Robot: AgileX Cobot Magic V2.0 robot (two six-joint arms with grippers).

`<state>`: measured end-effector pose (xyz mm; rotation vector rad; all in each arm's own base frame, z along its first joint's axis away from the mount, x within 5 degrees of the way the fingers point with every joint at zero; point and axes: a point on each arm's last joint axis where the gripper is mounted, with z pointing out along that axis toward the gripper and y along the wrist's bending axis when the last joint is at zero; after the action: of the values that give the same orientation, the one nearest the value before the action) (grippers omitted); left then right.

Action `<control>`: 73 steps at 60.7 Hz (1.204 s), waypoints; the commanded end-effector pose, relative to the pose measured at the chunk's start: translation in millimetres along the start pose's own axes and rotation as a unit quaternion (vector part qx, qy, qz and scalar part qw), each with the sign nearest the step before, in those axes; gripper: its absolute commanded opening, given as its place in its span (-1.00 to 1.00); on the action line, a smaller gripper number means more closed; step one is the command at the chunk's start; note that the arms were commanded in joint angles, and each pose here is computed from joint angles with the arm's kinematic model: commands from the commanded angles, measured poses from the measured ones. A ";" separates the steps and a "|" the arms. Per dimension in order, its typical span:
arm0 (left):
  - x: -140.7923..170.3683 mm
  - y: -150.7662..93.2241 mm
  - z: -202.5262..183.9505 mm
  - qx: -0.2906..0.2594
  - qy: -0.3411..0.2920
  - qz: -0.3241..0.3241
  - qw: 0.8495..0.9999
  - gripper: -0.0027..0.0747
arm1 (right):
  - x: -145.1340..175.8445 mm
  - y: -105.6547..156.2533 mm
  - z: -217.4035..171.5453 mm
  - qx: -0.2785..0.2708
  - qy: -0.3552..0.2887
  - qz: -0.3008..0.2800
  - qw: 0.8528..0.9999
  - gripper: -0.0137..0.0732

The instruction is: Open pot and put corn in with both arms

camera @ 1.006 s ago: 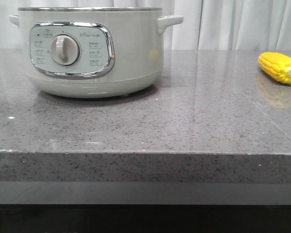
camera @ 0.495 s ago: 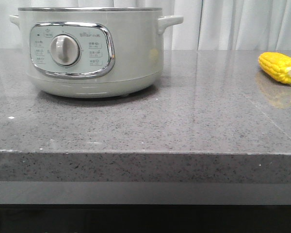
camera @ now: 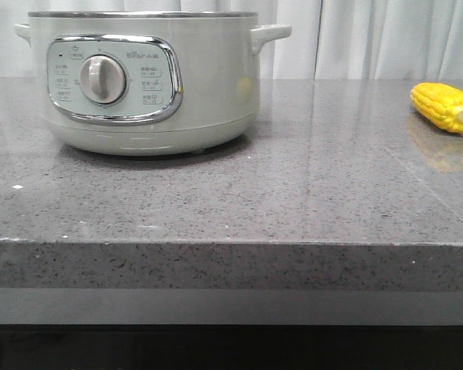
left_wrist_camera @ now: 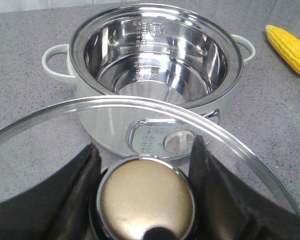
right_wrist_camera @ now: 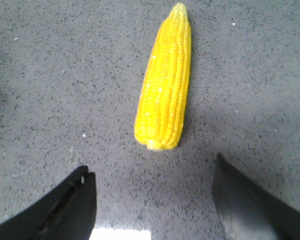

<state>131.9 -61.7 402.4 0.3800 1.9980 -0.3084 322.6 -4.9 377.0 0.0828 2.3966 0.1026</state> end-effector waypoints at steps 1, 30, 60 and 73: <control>-21.3 -1.3 -11.2 0.007 -0.088 -0.008 0.996 -0.34 | -21.6 -0.4 -7.4 0.000 -0.039 0.000 0.999 0.50; -21.3 -1.3 -11.2 0.007 -0.088 -0.008 0.996 -0.34 | -51.3 -5.8 86.8 0.003 0.048 0.002 0.999 0.49; -21.3 -1.3 -11.2 0.007 -0.088 -0.008 0.996 -0.34 | -40.2 -10.9 143.7 0.005 0.098 0.007 0.995 0.37; -21.3 -1.3 -11.2 0.007 -0.088 -0.008 0.996 -0.34 | -40.4 -10.7 141.8 0.004 0.100 -0.002 0.995 -0.09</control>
<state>131.9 -61.7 402.5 0.3799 1.9974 -0.3085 453.5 -9.2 258.3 0.0960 2.7179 0.1148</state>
